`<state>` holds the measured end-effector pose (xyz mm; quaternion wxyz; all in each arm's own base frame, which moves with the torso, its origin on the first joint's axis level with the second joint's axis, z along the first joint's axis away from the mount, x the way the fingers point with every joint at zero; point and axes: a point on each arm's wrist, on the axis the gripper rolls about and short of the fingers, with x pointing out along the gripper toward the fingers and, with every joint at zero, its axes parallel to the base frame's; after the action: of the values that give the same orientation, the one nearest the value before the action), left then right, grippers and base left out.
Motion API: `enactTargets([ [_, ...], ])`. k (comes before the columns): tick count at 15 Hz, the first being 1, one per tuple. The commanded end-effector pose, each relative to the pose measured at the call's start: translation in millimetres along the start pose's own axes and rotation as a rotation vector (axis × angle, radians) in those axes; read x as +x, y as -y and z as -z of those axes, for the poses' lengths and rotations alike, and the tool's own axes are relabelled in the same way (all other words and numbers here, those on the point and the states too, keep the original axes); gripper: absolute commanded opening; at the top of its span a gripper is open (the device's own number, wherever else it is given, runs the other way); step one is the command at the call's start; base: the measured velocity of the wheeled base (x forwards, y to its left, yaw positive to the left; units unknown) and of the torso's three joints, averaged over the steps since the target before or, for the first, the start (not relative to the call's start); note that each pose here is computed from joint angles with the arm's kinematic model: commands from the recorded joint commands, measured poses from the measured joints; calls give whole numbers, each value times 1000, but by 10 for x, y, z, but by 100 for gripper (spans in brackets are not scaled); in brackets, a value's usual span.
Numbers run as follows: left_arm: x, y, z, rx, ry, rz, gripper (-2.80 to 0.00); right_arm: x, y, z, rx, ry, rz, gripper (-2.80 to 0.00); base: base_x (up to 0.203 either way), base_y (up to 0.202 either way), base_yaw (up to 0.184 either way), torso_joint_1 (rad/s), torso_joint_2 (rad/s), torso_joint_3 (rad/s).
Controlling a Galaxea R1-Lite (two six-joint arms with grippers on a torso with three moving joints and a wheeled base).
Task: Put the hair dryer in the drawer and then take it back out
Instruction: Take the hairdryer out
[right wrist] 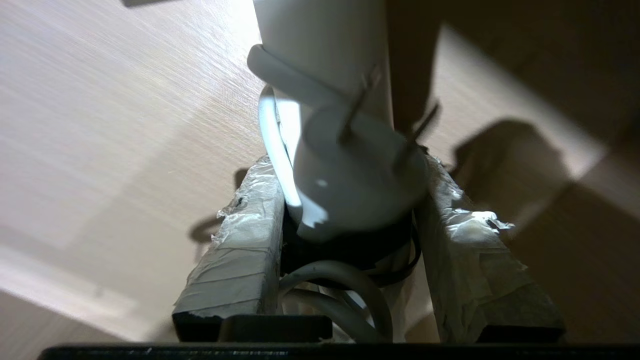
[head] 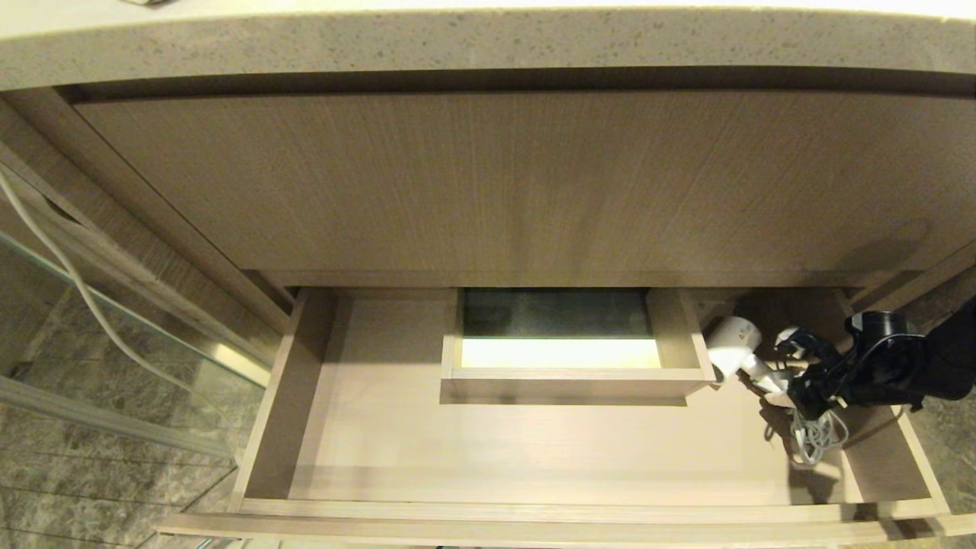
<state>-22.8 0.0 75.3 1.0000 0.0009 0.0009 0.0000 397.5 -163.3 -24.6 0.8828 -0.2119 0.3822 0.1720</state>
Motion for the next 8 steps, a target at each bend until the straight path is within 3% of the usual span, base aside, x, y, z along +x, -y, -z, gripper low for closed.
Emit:
enactTargets([
  [1,0,0,0,-2,0,0,-280,-153,25,-93,-16,20,22,-280,0,0,0,0,0,0],
  [8,0,0,0,0,0,0,-280,-456,-23,-127,3,7,19,-280,0,0,0,0,0,0],
])
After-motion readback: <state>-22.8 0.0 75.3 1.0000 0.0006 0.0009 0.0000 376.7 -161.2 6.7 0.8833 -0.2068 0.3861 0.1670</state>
